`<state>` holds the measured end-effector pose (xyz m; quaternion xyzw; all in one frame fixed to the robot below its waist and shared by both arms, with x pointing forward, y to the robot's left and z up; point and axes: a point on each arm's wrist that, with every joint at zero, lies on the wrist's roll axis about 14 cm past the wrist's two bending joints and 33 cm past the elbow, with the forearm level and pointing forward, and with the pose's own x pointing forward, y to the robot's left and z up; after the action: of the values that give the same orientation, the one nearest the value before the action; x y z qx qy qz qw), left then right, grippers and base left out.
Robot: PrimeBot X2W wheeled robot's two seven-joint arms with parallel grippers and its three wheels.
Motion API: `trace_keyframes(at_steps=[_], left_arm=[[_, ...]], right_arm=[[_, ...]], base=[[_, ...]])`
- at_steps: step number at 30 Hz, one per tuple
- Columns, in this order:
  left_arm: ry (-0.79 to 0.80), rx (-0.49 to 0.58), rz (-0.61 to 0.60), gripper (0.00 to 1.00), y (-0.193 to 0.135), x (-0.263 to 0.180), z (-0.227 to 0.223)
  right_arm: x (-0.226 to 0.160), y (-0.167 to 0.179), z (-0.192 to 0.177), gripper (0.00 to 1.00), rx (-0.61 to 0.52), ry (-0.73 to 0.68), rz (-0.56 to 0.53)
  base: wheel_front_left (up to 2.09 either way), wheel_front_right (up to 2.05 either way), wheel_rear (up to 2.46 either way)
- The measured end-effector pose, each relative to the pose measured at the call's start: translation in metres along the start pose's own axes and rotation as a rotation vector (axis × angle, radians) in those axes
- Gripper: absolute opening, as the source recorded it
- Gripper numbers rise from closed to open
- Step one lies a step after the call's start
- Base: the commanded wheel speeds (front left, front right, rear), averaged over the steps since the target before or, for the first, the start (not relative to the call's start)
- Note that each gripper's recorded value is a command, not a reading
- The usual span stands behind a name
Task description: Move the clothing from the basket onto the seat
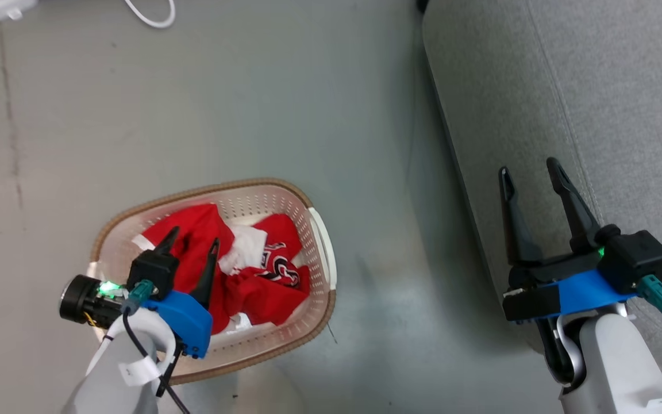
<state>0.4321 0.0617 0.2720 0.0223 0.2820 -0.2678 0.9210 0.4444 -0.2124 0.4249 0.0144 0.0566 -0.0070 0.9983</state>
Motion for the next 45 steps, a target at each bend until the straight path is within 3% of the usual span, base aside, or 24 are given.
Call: trace_keyframes(at_steps=[16,31,38,39,40,41,42,45], left_arm=[[0.360,0.088,-0.287,1.00,-0.038,0.036,-0.108],[0.605,0.071,-0.344,1.00,-0.037,0.053,-0.174],[0.634,0.090,-0.342,1.00,-0.036,0.064,-0.182],[0.637,0.090,-0.342,0.94,-0.036,0.064,-0.182],[0.638,0.091,-0.341,0.49,-0.036,0.065,-0.182],[0.638,0.091,-0.340,0.18,-0.036,0.066,-0.181],[0.637,0.092,-0.340,0.00,-0.036,0.066,-0.181],[0.632,0.090,-0.344,0.00,-0.039,0.066,-0.179]], right_arm=[[0.019,-0.013,-0.050,1.00,0.020,0.109,-0.029],[0.021,-0.028,-0.078,1.00,0.053,0.173,-0.072],[0.019,-0.035,-0.081,1.00,0.053,0.181,-0.094],[0.019,-0.036,-0.080,1.00,0.053,0.180,-0.095],[0.020,-0.036,-0.079,1.00,0.055,0.178,-0.096],[0.020,-0.036,-0.079,1.00,0.057,0.177,-0.096],[0.020,-0.036,-0.079,1.00,0.058,0.176,-0.095],[0.020,-0.035,-0.078,1.00,0.060,0.174,-0.093]], base=[[0.00,0.00,0.00],[0.00,0.00,0.00],[0.00,0.00,0.00],[0.00,0.00,0.00],[0.00,0.00,0.00],[0.00,0.00,0.00],[0.00,0.00,0.00],[0.00,0.00,0.00]])
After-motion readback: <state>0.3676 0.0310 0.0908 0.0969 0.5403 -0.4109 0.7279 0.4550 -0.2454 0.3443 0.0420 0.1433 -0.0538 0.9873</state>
